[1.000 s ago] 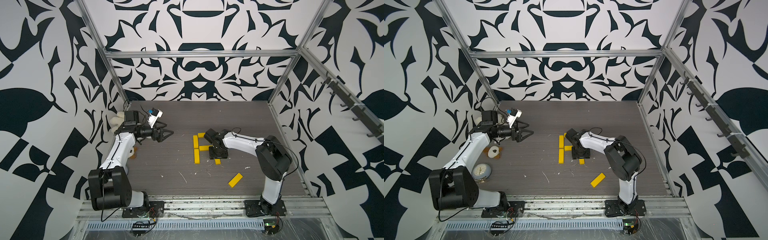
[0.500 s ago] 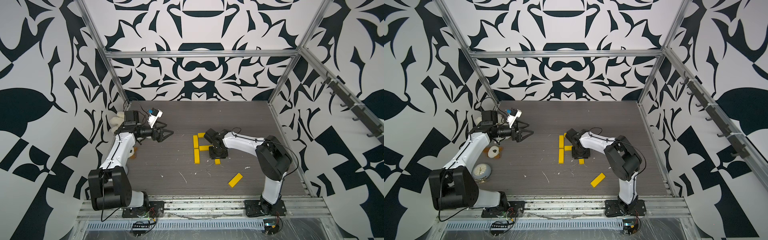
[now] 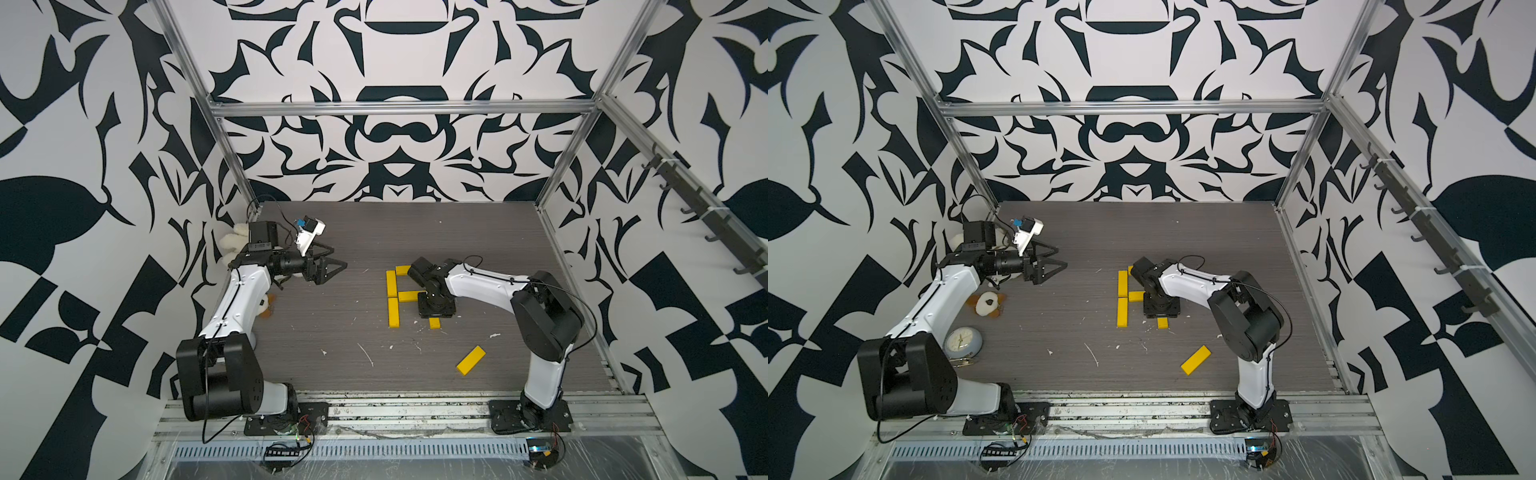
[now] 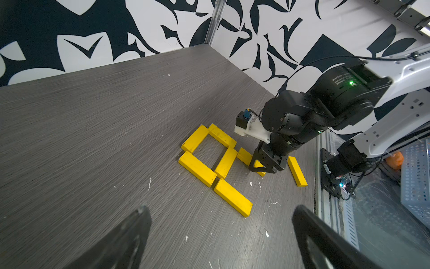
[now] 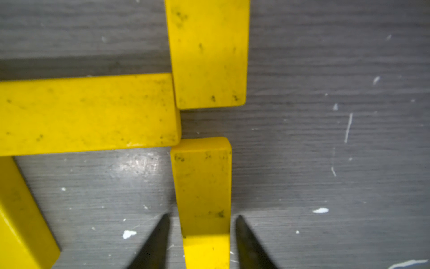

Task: Assemble the number 8 with building blocks
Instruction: Assemble the building block at the center of the board, then pick up the building block from the center of the board.

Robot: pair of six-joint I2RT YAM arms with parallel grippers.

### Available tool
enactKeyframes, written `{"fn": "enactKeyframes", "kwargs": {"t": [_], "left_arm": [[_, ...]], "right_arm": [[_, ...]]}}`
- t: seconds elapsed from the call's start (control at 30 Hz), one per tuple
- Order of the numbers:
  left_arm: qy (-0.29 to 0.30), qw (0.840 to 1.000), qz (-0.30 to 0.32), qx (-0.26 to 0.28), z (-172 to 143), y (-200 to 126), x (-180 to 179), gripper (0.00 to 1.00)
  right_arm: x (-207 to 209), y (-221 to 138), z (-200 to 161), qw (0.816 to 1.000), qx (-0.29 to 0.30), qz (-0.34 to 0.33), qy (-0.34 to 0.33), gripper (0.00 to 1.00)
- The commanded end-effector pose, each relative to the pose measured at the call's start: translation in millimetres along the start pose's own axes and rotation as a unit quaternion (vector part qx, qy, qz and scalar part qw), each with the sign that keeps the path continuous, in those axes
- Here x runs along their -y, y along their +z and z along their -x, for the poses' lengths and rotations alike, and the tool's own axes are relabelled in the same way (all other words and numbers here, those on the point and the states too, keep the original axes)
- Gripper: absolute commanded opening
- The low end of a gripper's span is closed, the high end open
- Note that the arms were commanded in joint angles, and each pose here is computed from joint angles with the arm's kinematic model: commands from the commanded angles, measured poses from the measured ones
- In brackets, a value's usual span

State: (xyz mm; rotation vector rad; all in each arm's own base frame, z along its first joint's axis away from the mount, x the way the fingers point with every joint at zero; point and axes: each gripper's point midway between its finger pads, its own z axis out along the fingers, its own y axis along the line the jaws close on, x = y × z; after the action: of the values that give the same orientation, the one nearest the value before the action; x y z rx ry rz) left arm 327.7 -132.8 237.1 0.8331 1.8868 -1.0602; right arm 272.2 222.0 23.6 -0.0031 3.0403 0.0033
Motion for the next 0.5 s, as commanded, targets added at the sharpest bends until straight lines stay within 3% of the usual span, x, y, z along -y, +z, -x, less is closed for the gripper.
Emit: {"fn": "enactKeyframes", "kwargs": {"t": [0.0,0.07,0.3,0.47], "left_arm": [[0.01,1.0,-0.006,0.008,7.9,-4.7,6.7,0.99],[0.008,1.0,-0.001,0.003,7.5,-5.5,6.0,0.99],[0.014,1.0,0.014,0.002,6.2,-9.1,4.0,0.99],[0.012,1.0,0.013,0.002,7.3,-9.3,4.2,0.99]], "right_arm": [[0.9,-14.7,4.1,1.0,0.018,0.002,0.0,0.79],[2.3,-24.8,5.6,0.999,0.032,0.008,-0.006,0.97],[-9.0,-64.6,3.5,0.992,0.077,0.087,-0.044,1.0],[4.3,-104.3,-13.4,0.969,0.164,0.145,-0.118,1.0]]}}
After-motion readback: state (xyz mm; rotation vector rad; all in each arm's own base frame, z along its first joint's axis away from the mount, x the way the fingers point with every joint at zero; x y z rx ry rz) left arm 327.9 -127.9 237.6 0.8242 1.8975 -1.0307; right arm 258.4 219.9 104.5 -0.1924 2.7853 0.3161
